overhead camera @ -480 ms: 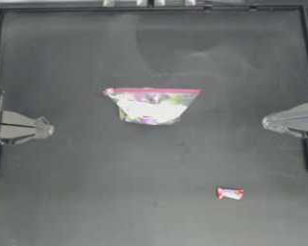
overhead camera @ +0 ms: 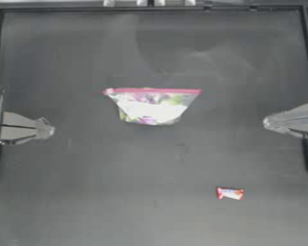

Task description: Put candy in bag

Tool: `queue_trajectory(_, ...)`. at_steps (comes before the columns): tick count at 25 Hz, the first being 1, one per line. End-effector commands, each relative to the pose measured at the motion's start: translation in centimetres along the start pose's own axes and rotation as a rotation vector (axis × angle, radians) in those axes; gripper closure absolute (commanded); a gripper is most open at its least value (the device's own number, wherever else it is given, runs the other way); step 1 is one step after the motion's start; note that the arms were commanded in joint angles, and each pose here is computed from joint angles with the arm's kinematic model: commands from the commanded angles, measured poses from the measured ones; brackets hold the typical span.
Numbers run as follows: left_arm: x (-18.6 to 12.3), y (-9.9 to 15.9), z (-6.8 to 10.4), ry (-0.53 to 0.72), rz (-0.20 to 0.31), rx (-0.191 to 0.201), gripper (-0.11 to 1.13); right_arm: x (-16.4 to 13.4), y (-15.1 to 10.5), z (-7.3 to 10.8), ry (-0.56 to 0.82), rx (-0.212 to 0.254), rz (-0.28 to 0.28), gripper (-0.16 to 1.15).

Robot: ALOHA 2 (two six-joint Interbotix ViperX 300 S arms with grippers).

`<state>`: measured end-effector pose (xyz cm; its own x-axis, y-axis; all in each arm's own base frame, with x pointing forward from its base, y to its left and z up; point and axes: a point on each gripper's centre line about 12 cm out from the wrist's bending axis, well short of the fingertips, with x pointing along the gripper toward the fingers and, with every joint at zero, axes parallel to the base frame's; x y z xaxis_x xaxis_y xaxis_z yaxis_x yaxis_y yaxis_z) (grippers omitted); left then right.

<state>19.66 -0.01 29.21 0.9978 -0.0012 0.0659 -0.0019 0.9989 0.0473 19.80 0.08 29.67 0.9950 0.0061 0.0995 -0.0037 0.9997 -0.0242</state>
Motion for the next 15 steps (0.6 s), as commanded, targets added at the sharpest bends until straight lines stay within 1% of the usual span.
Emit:
queue_trajectory(1,0.45,0.04,0.96,-0.017,0.0,0.003,0.7,0.19,0.07,0.39,-0.012,-0.016,0.005,0.74)
queue_trajectory(2,0.45,0.04,0.93,-0.014,0.0,0.003,0.6,0.19,0.09,0.39,-0.012,-0.023,0.007,0.66)
queue_trajectory(3,0.46,0.04,0.95,-0.012,0.0,0.003,0.48,0.17,0.14,0.35,-0.012,-0.034,0.011,0.54)
queue_trajectory(6,0.52,0.05,1.14,-0.009,0.0,0.003,0.08,0.17,0.22,0.33,-0.011,-0.049,0.018,0.25)
queue_trajectory(7,0.54,0.05,1.17,-0.005,0.0,0.002,-0.01,0.19,0.23,0.39,-0.012,-0.051,0.019,0.16)
queue_trajectory(8,0.59,0.03,1.31,0.003,-0.002,0.004,-0.07,0.19,0.22,0.39,-0.012,-0.046,0.018,0.08)
queue_trajectory(10,0.66,0.03,1.41,0.021,-0.003,0.005,-0.01,0.25,0.21,0.39,-0.011,-0.045,0.017,-0.05)
queue_trajectory(12,0.69,0.06,1.37,0.04,-0.002,0.005,0.03,0.32,0.2,0.41,-0.008,-0.047,0.017,-0.05)
queue_trajectory(15,0.71,0.37,1.25,0.061,0.012,0.005,0.0,0.43,-0.07,0.49,0.007,-0.045,0.003,-0.04)
